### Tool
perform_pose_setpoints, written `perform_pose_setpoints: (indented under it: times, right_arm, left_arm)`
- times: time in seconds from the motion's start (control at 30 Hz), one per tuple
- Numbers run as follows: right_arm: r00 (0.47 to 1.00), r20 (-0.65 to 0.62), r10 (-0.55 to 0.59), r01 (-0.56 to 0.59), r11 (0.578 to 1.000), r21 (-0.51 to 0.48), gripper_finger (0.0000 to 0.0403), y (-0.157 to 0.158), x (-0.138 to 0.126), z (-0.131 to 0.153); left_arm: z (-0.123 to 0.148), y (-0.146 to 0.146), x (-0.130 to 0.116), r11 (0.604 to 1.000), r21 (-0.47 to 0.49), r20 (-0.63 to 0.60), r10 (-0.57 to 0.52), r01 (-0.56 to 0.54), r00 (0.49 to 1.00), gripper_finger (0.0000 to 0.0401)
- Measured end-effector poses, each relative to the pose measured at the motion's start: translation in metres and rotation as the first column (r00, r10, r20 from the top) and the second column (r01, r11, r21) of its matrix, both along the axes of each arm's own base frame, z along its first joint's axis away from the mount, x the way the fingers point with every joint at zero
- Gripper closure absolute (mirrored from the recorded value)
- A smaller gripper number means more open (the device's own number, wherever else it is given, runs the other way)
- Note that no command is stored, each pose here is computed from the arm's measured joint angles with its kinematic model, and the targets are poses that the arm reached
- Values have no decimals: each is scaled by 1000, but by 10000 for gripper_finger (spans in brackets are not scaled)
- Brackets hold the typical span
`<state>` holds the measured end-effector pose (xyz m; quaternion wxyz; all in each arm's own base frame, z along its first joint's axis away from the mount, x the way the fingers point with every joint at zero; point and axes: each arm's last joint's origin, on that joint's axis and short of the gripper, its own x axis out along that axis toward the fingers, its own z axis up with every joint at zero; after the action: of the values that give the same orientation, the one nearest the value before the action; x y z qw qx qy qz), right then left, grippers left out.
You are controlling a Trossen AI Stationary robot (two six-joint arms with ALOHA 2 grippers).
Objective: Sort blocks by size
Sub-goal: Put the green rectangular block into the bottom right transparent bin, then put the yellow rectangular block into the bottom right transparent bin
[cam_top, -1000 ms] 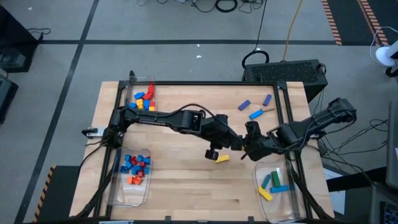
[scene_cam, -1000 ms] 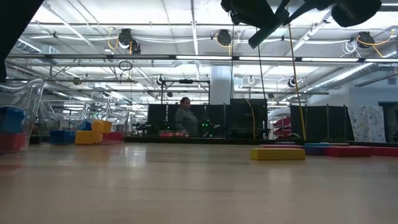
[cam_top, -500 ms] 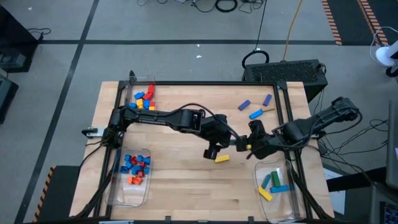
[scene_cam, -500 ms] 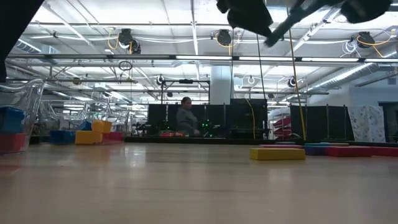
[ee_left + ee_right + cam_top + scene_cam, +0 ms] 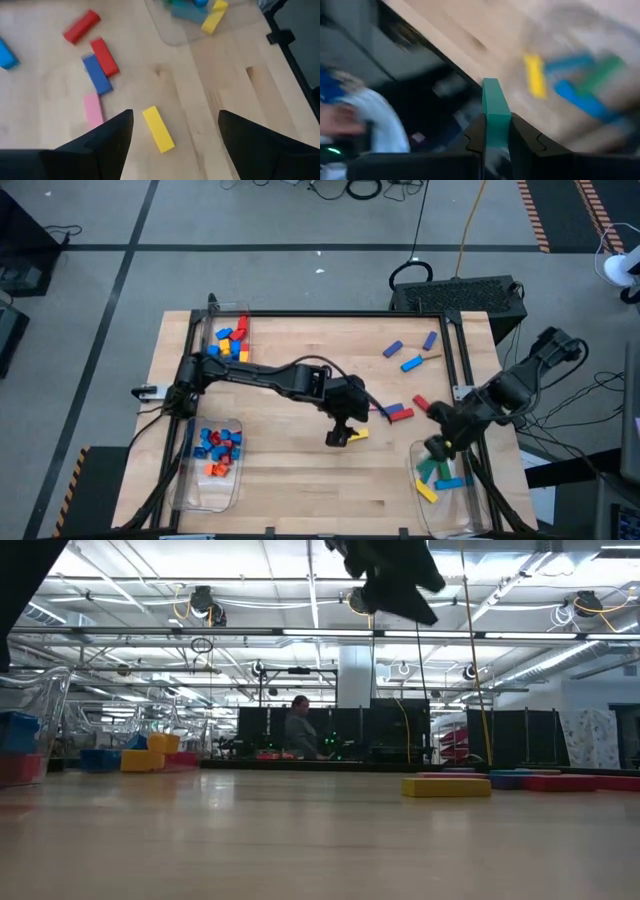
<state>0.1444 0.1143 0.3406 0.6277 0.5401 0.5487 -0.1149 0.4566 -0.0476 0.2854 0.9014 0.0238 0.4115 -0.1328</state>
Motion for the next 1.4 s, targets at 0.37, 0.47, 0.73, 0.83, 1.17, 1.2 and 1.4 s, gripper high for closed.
perform_pose_setpoints:
  times: [0.37, 0.47, 0.73, 0.83, 1.17, 1.2, 1.4]
  right_arm:
    - [910, -403, 98, -106, 994, 4, 362, 21, -15, -23]
    - [879, -466, 103, -113, 994, 7, 362, 31, -10, -31]
    - [813, -567, 135, -159, 987, 8, 338, 52, 3, -52]
    - [804, -577, 141, -174, 985, -1, 314, 59, 6, -59]
    - [776, -628, 66, -140, 988, -68, 257, 58, 6, -64]
    - [776, -629, 44, -125, 989, -84, 256, 57, 6, -64]
    - [808, -589, -13, -88, 986, -143, 259, 56, 9, -65]
  left_arm:
    - [-47, -11, 5, 997, -25, -22, 67, -68, 997, 107]
    - [-61, -15, 11, 994, -47, -31, 92, -93, 995, 107]
    - [-99, -24, 21, 990, -65, -93, 117, -123, 989, 107]
    - [-111, -23, 23, 989, -59, -123, 125, -133, 984, 107]
    - [-120, -23, 24, 981, -52, -151, 179, -188, 972, 107]
    - [-120, -22, 24, 980, -40, -147, 189, -197, 971, 107]
    - [-125, -21, 25, 975, -5, -142, 218, -221, 966, 107]
